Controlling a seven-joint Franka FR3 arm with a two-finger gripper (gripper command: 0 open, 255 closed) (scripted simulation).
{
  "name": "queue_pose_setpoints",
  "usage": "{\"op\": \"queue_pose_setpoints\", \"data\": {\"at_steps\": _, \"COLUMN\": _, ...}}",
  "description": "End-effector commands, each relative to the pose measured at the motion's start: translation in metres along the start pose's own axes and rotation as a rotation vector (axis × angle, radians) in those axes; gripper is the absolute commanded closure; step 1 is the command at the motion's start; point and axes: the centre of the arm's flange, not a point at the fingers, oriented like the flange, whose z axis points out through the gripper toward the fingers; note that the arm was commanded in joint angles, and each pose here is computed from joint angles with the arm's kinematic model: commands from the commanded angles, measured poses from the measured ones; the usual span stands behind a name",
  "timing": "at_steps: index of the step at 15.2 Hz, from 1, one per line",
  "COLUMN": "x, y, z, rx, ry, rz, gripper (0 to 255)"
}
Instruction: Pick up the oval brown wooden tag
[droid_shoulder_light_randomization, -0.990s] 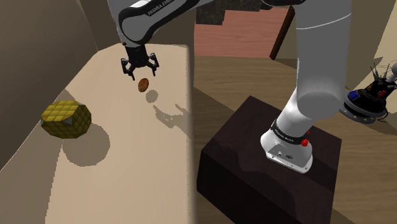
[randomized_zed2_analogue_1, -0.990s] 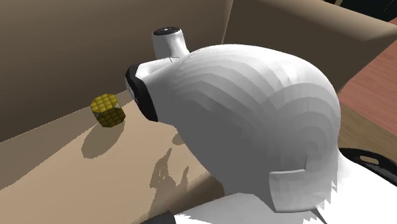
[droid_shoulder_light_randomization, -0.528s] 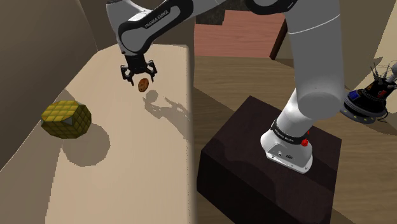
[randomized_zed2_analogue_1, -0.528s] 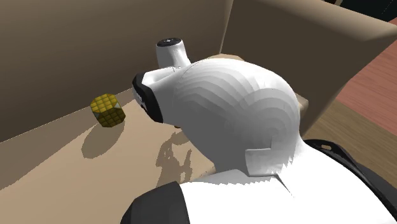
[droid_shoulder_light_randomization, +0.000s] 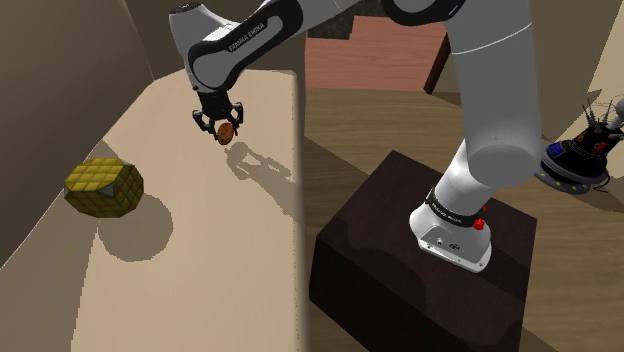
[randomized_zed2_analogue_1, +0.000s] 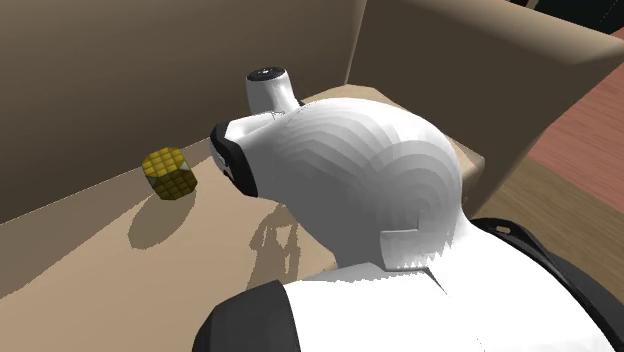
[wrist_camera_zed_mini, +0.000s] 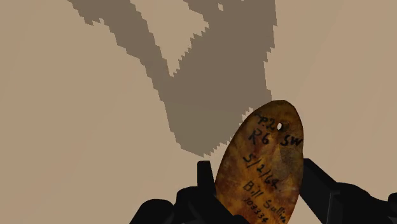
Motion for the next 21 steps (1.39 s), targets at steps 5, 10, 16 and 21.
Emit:
{"op": "queue_pose_setpoints", "data": {"at_steps": 5, "x": 0.000, "y": 0.000, "z": 0.000, "rx": 0.000, "ry": 0.000, "rz": 0.000, "gripper": 255}}
{"op": "queue_pose_setpoints", "data": {"at_steps": 10, "x": 0.001, "y": 0.002, "z": -0.026, "rx": 0.000, "ry": 0.000, "rz": 0.000, "gripper": 255}}
{"op": "queue_pose_setpoints", "data": {"at_steps": 16, "x": 0.002, "y": 0.004, "z": -0.058, "rx": 0.000, "ry": 0.000, "rz": 0.000, "gripper": 255}}
{"op": "queue_pose_setpoints", "data": {"at_steps": 21, "x": 0.002, "y": 0.005, "z": -0.080, "rx": 0.000, "ry": 0.000, "rz": 0.000, "gripper": 255}}
